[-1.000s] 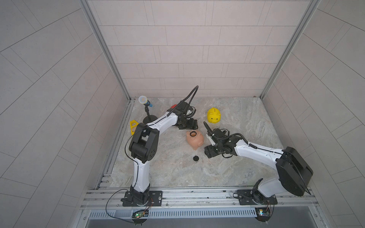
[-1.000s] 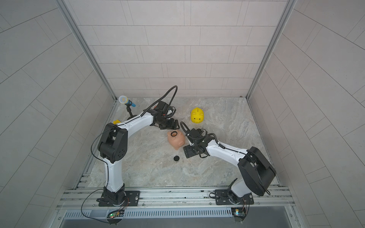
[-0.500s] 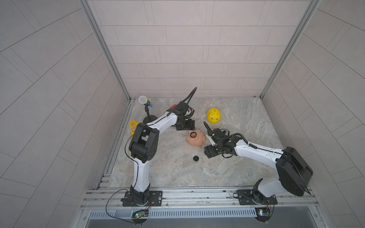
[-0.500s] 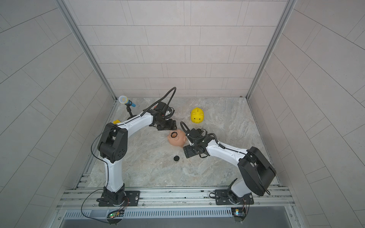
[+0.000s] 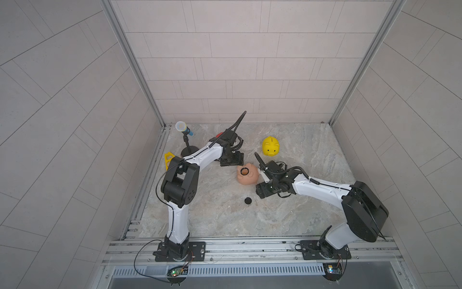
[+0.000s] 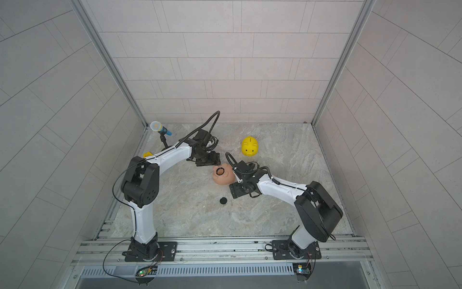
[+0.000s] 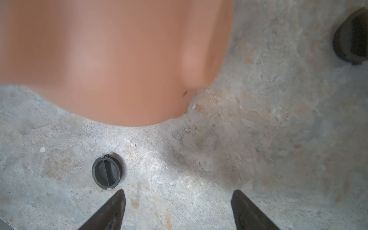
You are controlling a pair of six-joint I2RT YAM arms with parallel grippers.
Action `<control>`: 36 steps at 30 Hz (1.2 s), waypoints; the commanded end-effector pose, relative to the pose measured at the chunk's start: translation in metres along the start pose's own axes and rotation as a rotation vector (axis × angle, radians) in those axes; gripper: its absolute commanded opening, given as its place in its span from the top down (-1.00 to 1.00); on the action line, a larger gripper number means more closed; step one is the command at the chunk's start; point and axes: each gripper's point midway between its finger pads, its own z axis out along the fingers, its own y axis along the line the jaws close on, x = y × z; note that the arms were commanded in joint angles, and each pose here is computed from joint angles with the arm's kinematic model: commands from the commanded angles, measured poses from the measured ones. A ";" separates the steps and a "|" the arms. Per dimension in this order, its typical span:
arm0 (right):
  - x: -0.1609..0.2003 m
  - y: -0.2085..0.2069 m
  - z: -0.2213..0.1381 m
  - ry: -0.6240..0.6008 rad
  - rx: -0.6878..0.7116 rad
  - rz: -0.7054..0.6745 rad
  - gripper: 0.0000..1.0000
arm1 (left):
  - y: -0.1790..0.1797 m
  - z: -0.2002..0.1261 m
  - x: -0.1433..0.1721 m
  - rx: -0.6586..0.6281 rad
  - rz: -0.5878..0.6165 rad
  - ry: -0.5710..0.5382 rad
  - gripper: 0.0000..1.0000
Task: Close piggy banks
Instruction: Adjust the piggy bank at the center of the board.
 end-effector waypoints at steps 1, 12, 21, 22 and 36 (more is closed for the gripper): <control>-0.010 0.000 0.001 -0.012 0.003 0.003 -0.68 | 0.005 -0.011 0.004 -0.016 -0.016 -0.008 -0.65; -0.021 -0.012 0.003 -0.023 0.018 0.056 -0.68 | 0.011 -0.012 0.013 -0.010 -0.038 -0.007 -0.64; -0.026 -0.018 0.007 -0.012 0.010 0.079 -0.68 | 0.018 -0.015 0.019 -0.020 -0.051 -0.007 -0.64; -0.028 -0.017 0.008 -0.015 0.007 0.080 -0.69 | 0.018 -0.014 0.020 -0.020 -0.051 -0.005 -0.64; -0.044 -0.018 0.017 0.011 0.001 0.094 -0.68 | 0.022 -0.009 0.023 -0.023 -0.069 0.000 -0.61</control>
